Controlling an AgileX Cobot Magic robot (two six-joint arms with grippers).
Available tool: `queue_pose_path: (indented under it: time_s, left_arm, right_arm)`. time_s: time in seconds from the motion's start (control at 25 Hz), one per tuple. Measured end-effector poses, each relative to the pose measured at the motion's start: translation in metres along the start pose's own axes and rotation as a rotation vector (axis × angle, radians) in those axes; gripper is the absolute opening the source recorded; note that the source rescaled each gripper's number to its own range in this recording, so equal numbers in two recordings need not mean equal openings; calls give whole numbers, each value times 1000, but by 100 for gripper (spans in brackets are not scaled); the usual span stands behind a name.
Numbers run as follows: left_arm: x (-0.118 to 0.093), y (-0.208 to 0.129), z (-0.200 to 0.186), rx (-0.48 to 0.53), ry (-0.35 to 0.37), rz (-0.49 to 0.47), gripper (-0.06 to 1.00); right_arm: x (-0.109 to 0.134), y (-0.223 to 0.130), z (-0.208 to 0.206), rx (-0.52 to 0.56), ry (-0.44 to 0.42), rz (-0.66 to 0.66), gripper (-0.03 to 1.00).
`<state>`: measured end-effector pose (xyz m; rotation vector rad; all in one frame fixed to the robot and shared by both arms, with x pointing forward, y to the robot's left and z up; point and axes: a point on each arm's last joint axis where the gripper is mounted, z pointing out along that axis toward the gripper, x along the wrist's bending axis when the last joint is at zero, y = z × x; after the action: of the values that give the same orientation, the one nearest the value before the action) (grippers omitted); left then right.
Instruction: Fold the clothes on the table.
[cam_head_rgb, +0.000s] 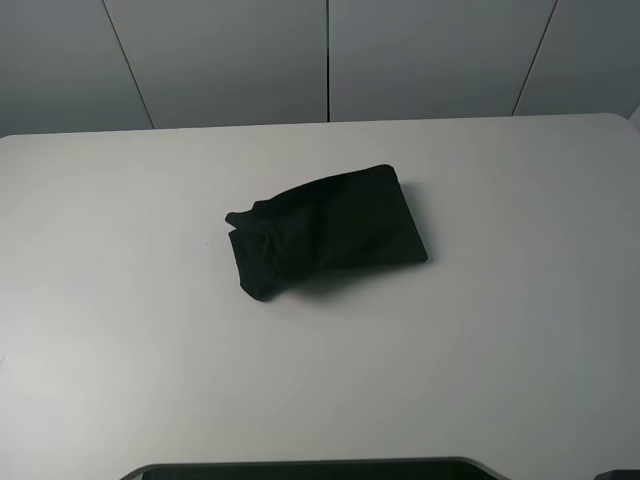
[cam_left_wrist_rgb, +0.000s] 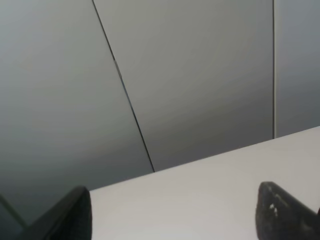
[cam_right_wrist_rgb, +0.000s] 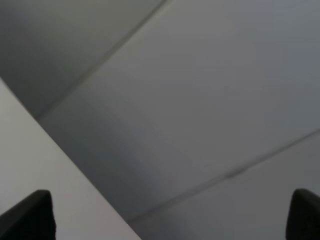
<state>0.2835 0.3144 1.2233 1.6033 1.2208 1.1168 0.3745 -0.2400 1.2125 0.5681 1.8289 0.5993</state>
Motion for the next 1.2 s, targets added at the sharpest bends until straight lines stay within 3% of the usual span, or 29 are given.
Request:
queue_pose_path:
  time_s: [0.12, 0.2, 0.36, 0.48, 0.72, 0.88, 1.2]
  left_arm:
    - [3, -9, -6, 65, 12, -9, 91]
    - [3, -12, -10, 83, -1, -22, 93]
    - [1, -15, -15, 90, -47, -52, 94]
    - [2, -19, -20, 106, -42, -56, 94]
    - [6, -23, -24, 116, -23, -6, 94]
    - [7, -26, -33, 91, -37, -13, 94]
    - [25, -55, -91, -113, -43, -119, 94]
  right_arm:
    - [-29, -34, -35, 153, -179, -7, 100]
    - [-45, -54, -61, 184, -280, 23, 100]
    - [-58, -88, -107, 103, -333, 158, 100]
    - [-62, -115, -139, 25, -361, 238, 100]
    - [-58, -158, -190, -22, -475, 293, 100]
    - [-41, -164, -212, 2, -513, 312, 100]
    - [-11, -158, -235, 32, -543, 350, 100]
